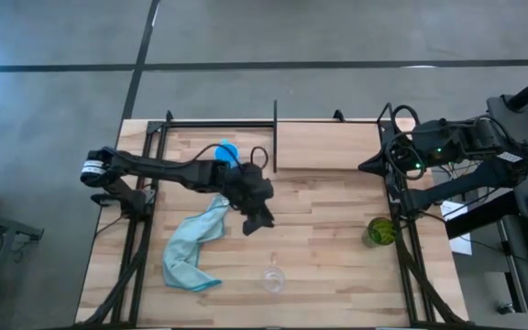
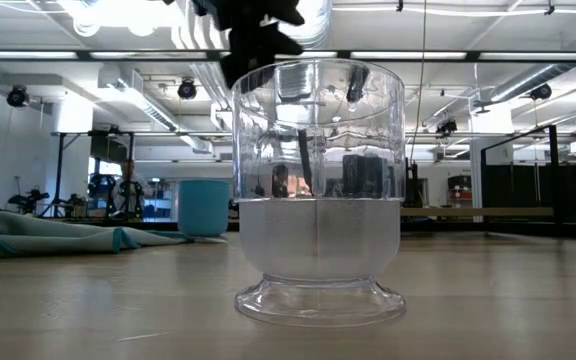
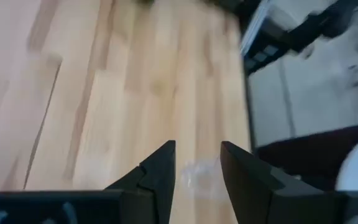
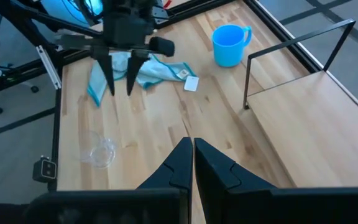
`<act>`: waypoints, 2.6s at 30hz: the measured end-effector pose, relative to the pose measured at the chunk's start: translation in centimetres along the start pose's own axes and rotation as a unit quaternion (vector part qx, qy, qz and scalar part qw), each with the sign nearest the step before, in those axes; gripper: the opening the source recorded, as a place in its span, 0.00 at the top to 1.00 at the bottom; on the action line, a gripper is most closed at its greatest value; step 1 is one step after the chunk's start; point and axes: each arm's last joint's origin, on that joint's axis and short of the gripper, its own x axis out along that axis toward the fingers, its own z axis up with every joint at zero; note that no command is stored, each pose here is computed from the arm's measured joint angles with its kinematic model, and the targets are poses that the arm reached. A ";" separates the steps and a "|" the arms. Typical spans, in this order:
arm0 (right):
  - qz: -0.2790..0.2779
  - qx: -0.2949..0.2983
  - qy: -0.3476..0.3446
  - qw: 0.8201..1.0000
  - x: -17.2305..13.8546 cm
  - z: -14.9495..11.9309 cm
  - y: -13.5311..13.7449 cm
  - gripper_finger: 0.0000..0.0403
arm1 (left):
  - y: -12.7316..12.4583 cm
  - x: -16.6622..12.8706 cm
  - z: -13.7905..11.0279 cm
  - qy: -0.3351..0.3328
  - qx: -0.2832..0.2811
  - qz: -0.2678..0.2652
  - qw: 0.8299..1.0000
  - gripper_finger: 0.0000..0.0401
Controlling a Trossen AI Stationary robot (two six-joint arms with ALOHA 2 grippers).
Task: Stack small to large cups/mugs on shelf
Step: Put the transparent mug on the shelf
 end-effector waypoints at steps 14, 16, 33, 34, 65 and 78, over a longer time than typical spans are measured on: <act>-0.009 -0.026 0.024 0.999 0.4 -0.5 -0.2 0.98 | -5.3 4.0 -4.4 0.041 -0.043 0.045 0.997 0.72; -0.010 -0.026 0.028 0.999 0.6 -0.7 -0.2 0.98 | -5.5 5.2 -5.0 0.057 -0.053 0.049 0.996 0.72; -0.021 -0.001 0.053 0.998 1.9 -1.5 -0.3 0.98 | -6.4 10.0 -5.9 0.098 -0.050 0.052 0.993 0.72; -0.021 -0.001 0.053 0.998 1.9 -1.5 -0.3 0.98 | -6.3 10.1 -6.0 0.099 -0.050 0.054 0.992 0.72; -0.020 -0.007 0.053 0.998 1.9 -1.5 -0.3 0.98 | -4.1 10.8 -6.7 0.159 -0.037 0.144 0.976 0.99; -0.021 -0.007 0.053 0.998 1.9 -1.5 -0.3 0.98 | -0.5 -0.7 6.7 0.070 0.062 0.283 0.955 1.00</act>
